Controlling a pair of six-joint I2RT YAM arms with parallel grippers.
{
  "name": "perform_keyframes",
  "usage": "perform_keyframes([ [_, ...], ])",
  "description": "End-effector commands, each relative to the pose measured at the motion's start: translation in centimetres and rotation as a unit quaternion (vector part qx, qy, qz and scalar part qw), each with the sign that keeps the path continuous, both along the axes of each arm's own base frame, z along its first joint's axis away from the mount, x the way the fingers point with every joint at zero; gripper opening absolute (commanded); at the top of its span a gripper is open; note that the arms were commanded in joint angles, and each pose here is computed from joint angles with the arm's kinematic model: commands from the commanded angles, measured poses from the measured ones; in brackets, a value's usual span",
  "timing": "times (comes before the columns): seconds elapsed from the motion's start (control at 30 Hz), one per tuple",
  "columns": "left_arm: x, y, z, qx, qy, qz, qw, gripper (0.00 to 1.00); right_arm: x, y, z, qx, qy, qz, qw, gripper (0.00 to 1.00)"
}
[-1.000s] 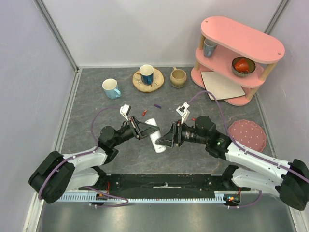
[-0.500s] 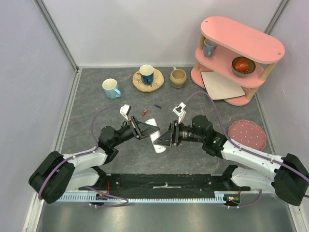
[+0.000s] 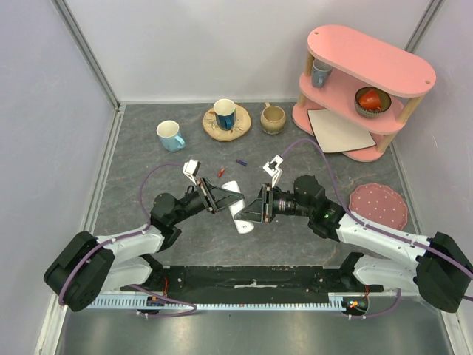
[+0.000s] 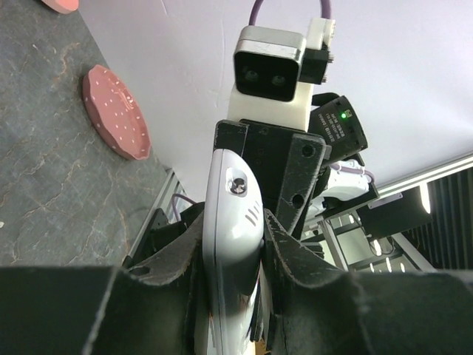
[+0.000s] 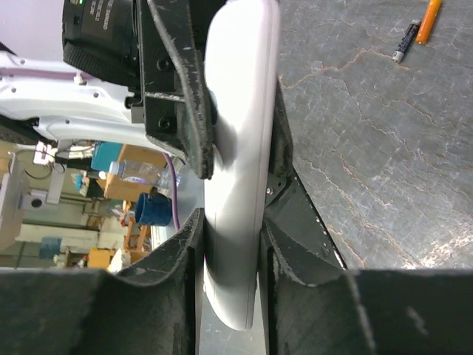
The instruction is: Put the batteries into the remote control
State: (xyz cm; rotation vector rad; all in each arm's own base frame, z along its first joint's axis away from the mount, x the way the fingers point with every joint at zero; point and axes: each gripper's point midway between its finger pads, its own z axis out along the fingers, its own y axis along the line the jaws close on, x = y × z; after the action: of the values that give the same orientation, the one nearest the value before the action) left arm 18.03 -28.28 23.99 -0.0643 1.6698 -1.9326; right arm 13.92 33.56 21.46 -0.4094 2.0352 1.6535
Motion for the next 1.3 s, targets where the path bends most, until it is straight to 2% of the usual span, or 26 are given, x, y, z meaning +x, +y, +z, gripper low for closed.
perform_keyframes([
  [0.0,-0.3,-0.3,2.2,-0.022,-0.039,-0.009,0.999,0.02,0.1,0.3,1.5,0.023,-0.030,0.009,0.999,0.26],
  [0.1,-0.2,-0.3,2.2,-0.021,-0.035,-0.009,0.999,0.06,0.0,0.1,1.3,0.014,-0.038,0.011,0.999,0.16],
  [0.2,-0.1,-0.4,2.0,-0.017,-0.031,-0.010,0.999,0.12,0.0,-0.2,0.8,-0.017,-0.046,0.016,0.999,0.00],
  [0.33,-0.1,-0.5,2.0,-0.011,-0.031,-0.014,0.999,0.24,-0.3,-1.2,0.8,-0.055,-0.083,0.025,0.995,0.00],
  [0.47,0.2,-0.4,2.1,-0.006,-0.030,-0.007,1.000,0.38,-0.7,-2.0,0.6,-0.083,-0.089,0.033,0.992,0.00],
  [0.5,0.2,-0.3,2.2,-0.005,-0.030,-0.005,1.000,0.40,-0.8,-2.0,0.7,-0.083,-0.092,0.034,0.992,0.00],
  [0.53,0.3,-0.3,2.2,-0.004,-0.029,-0.004,1.000,0.49,-0.9,-2.2,0.8,-0.085,-0.094,0.035,0.991,0.00],
  [0.7,0.8,-0.1,2.1,0.008,-0.018,0.009,1.000,0.63,-1.1,-2.7,1.4,-0.096,-0.110,0.041,0.988,0.00],
  [0.73,1.2,0.2,2.0,0.011,-0.012,0.017,1.000,0.69,-0.8,-3.1,1.6,-0.108,-0.112,0.030,0.987,0.00],
  [0.8,1.6,0.9,1.6,0.022,0.003,0.029,0.999,0.71,0.1,-3.9,1.5,-0.136,-0.130,0.005,0.982,0.00],
  [0.83,2.2,1.6,1.3,0.029,0.007,0.045,0.999,0.72,1.5,-5.1,1.1,-0.177,-0.130,-0.039,0.975,0.00],
  [0.9,2.8,2.5,-0.3,0.063,0.040,0.066,0.995,0.72,3.8,-7.3,0.1,-0.250,-0.140,-0.102,0.953,0.00],
  [0.93,2.9,3.3,0.0,0.073,0.021,0.084,0.993,0.72,4.4,-8.8,-0.8,-0.305,-0.126,-0.123,0.936,0.00],
  [0.97,3.1,3.7,-0.3,0.088,0.021,0.099,0.991,0.72,6.7,-11.1,-1.2,-0.361,-0.138,-0.193,0.902,0.00],
  [1.0,3.7,4.3,-0.8,0.107,0.024,0.126,0.986,0.72,7.6,-12.6,-1.6,-0.398,-0.138,-0.219,0.880,0.00],
  [1.03,3.4,5.0,-1.6,0.138,0.018,0.138,0.981,0.71,8.2,-14.7,-2.3,-0.458,-0.130,-0.243,0.845,0.00],
  [1.07,3.4,5.5,-2.2,0.151,0.021,0.149,0.977,0.70,9.6,-17.3,-2.2,-0.509,-0.142,-0.292,0.797,0.00],
  [1.2,3.1,6.8,-3.4,0.189,0.020,0.176,0.966,0.66,11.6,-22.5,-3.5,-0.643,-0.144,-0.330,0.676,0.00],
  [1.27,2.8,7.0,-3.7,0.196,0.015,0.174,0.965,0.62,12.6,-24.6,-5.1,-0.668,-0.119,-0.334,0.654,0.00],
])
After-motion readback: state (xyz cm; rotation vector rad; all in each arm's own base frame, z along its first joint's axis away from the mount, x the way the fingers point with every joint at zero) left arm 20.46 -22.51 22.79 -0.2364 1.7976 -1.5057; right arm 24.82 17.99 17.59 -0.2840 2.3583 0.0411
